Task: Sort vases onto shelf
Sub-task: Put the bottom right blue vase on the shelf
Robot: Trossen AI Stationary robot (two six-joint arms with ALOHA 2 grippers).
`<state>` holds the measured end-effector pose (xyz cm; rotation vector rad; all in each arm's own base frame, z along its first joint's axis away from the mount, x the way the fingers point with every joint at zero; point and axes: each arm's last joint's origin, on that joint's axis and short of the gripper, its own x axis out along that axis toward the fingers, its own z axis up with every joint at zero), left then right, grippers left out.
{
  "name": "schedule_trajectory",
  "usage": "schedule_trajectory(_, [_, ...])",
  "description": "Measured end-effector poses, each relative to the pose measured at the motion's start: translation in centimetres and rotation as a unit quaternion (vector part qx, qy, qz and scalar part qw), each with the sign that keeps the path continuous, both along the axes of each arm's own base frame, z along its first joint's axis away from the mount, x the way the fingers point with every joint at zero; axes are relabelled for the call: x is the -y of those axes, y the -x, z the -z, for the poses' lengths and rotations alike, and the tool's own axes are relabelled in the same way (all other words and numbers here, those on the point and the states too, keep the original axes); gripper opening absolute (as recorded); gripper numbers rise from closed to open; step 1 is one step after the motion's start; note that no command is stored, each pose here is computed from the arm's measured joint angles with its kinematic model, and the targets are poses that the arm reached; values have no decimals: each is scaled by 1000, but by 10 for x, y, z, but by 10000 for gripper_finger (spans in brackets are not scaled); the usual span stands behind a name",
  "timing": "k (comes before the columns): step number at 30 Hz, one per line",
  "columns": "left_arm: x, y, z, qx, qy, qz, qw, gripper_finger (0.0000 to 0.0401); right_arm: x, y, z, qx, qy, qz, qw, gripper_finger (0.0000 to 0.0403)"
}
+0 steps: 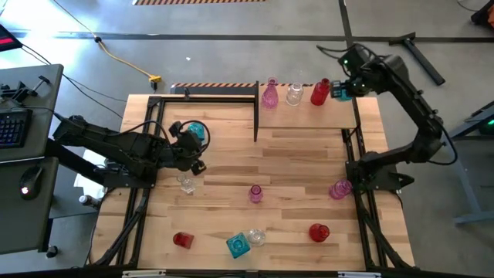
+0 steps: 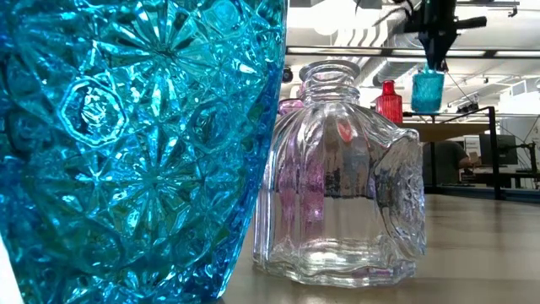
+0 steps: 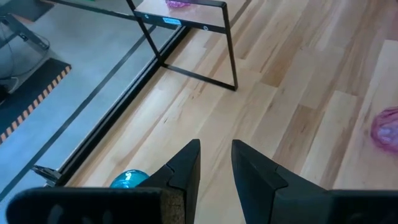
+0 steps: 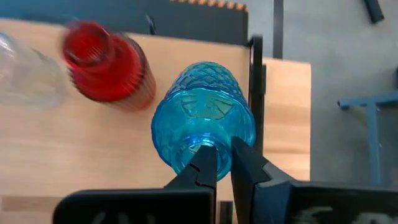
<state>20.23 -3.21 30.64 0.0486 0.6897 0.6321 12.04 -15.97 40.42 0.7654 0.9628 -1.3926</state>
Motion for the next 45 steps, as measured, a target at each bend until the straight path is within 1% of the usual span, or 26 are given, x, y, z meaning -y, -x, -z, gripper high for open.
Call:
schedule_trajectory(4, [1, 0, 0, -2, 8, 6, 1000, 83, 2, -2, 15, -14, -20, 8, 1000, 0])
schedule_trajectory(7, [1, 0, 0, -2, 8, 7, 1000, 83, 5, -4, 20, -13, -19, 7, 1000, 0])
schedule_trajectory(16, [0, 0, 0, -2, 8, 6, 1000, 83, 7, -6, 21, 2, -9, 19, 1000, 0])
schedule_trajectory(26, [1, 0, 1, -5, 20, 16, 1000, 83, 10, -10, 24, 11, -13, 32, 999, 0])
schedule_trajectory(34, [1, 0, 1, -8, 18, 18, 1000, 83, 7, -14, 25, 22, -17, 35, 999, 0])
schedule_trajectory(45, [1, 0, 1, -8, 18, 19, 1000, 83, 8, -13, 26, 12, -7, 49, 999, 0])
